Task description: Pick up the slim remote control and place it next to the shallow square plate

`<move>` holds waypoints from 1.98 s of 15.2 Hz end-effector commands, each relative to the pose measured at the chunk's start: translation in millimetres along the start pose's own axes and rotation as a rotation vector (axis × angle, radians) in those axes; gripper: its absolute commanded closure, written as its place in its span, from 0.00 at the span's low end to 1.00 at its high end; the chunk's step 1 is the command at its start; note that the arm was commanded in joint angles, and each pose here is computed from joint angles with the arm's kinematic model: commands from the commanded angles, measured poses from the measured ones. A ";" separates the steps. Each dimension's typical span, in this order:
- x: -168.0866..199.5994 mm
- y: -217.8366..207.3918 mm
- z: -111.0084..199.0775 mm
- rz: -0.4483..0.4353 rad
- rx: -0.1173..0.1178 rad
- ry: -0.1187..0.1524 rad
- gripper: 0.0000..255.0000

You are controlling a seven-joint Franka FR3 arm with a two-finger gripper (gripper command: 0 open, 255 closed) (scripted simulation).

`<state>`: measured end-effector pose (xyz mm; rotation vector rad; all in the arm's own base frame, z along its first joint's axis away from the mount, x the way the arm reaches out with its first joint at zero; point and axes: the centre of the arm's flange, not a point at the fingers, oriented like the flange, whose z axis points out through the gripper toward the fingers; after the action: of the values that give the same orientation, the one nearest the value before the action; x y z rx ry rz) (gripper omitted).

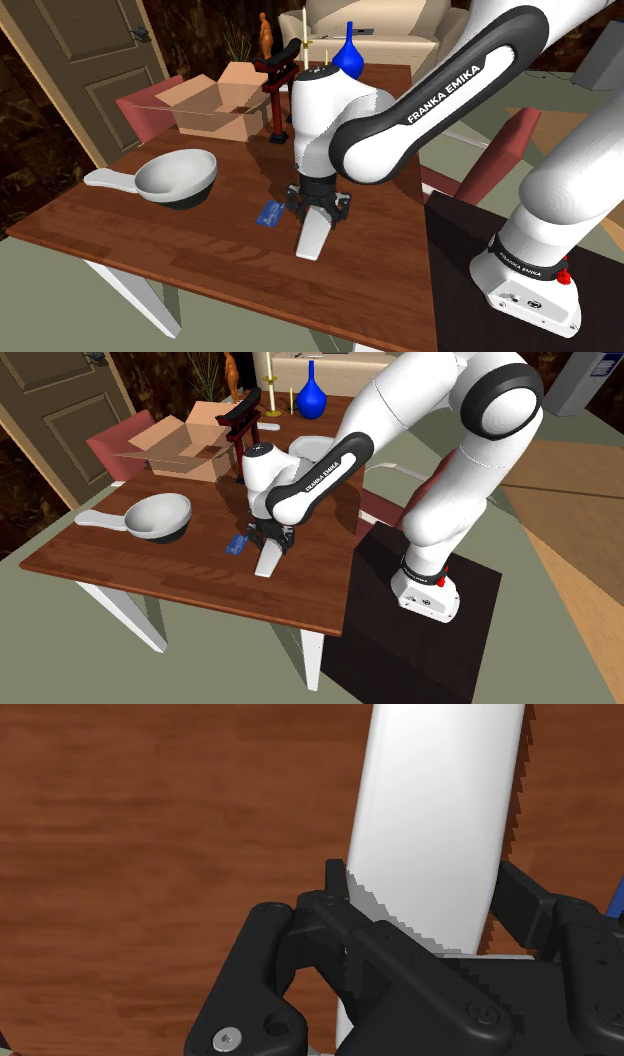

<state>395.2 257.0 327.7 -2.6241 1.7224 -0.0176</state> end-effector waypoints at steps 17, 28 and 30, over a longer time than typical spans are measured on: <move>0.4 -0.3 -42.0 0.000 0.000 0.000 1.00; 13.3 -5.0 -93.4 0.000 0.000 0.000 1.00; 38.3 -13.5 -93.3 0.000 0.000 0.000 1.00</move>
<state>412.9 237.9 420.9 -2.6240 1.7226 -0.0163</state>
